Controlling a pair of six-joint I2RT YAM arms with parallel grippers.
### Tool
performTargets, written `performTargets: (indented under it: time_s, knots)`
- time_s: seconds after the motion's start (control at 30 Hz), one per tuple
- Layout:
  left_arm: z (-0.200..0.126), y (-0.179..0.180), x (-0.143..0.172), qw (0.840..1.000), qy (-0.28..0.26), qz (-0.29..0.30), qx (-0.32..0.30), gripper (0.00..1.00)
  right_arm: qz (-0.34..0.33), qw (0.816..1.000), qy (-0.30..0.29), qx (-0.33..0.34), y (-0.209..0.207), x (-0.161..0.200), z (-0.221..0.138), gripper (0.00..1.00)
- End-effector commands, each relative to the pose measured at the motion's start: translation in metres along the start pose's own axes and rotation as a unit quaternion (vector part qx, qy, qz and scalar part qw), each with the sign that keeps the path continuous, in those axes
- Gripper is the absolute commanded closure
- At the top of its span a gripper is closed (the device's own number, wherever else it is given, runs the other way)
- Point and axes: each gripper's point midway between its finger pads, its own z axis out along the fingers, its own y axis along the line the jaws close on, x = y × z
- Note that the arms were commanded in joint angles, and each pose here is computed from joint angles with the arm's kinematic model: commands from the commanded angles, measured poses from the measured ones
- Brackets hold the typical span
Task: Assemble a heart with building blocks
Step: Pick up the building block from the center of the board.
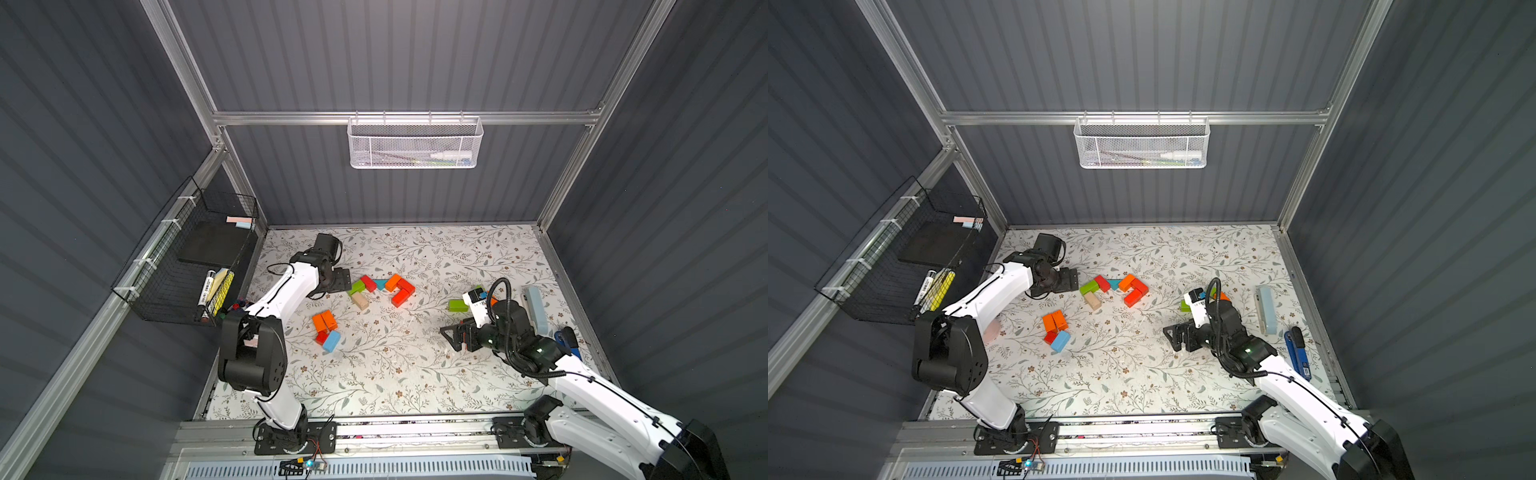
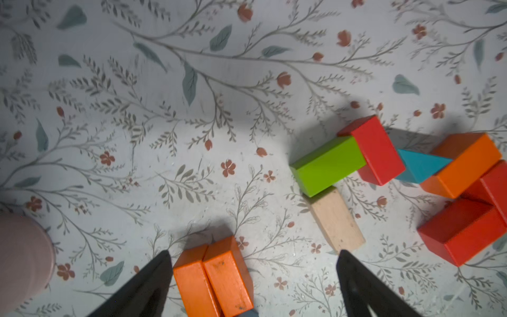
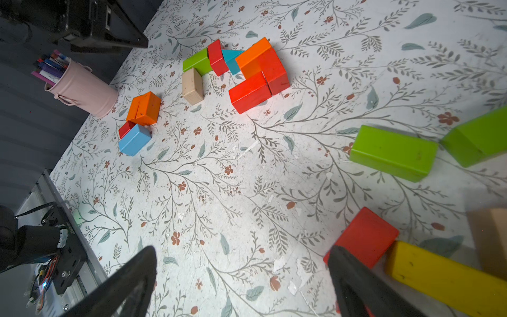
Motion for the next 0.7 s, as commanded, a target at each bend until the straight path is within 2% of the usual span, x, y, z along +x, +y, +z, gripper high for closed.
performTargets:
  time_s: [0.0,0.17,0.27,0.43,0.67]
  knots:
    - [0.012,0.000,0.028,0.998,0.044,-0.055,-0.004,0.05,0.008,1.000,-0.009,-0.014,0.006,-0.007,-0.001,0.01]
    - [0.020,-0.002,0.043,0.992,0.051,-0.111,0.015,0.14,0.009,1.000,-0.006,-0.013,0.005,-0.005,-0.001,0.01]
    - [0.023,0.000,0.052,0.989,0.057,-0.135,0.016,0.16,0.010,1.000,-0.008,-0.010,0.004,-0.004,-0.002,0.01]
    - [0.033,-0.001,0.065,0.986,0.078,-0.147,0.021,0.17,0.008,1.000,-0.009,-0.006,0.002,-0.005,-0.002,0.01]
    - [0.034,0.001,0.069,0.985,0.079,-0.154,0.017,0.19,0.007,1.000,-0.009,-0.004,0.002,-0.005,-0.001,0.01]
